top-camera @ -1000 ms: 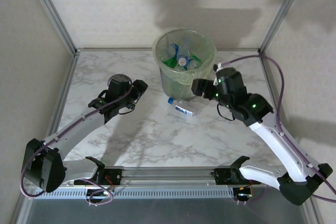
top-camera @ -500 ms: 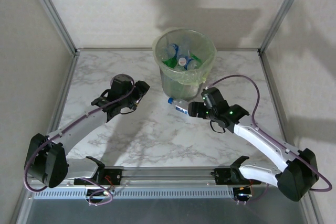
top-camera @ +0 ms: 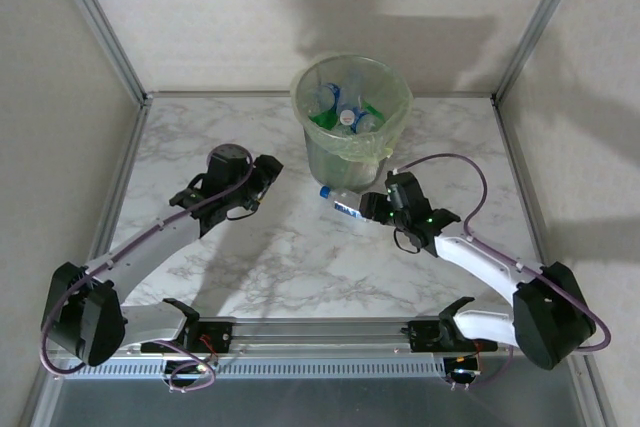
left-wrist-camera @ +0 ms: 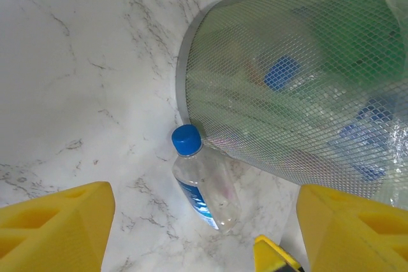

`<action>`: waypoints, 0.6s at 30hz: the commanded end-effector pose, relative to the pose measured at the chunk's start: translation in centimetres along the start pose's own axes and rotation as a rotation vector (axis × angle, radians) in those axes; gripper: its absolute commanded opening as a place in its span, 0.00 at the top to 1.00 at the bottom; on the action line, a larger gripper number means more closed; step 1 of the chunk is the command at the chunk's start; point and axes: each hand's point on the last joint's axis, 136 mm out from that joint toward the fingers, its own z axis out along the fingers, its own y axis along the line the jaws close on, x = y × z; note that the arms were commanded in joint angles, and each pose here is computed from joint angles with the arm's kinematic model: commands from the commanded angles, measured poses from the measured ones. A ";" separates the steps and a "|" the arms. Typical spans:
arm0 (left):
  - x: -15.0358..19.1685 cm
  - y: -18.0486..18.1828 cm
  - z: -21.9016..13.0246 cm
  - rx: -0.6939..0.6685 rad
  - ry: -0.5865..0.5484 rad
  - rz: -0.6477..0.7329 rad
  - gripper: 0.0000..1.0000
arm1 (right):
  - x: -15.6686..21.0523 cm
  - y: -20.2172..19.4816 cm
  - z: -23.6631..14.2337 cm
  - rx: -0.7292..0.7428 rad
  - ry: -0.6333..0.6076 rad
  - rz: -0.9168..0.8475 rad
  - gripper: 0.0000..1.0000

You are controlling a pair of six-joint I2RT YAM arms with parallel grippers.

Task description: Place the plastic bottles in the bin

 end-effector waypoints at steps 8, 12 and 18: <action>-0.5 0.7 -0.5 -0.005 -0.029 -0.008 0.25 | -0.9 -2.5 1.9 0.018 0.001 0.165 0.52; -0.4 0.6 -0.3 -0.004 -0.021 -0.008 0.25 | -1.2 -3.1 3.3 0.039 0.037 0.203 0.56; -0.3 0.6 -0.3 -0.006 -0.020 -0.005 0.24 | -1.4 -2.9 5.0 0.035 0.074 0.212 0.60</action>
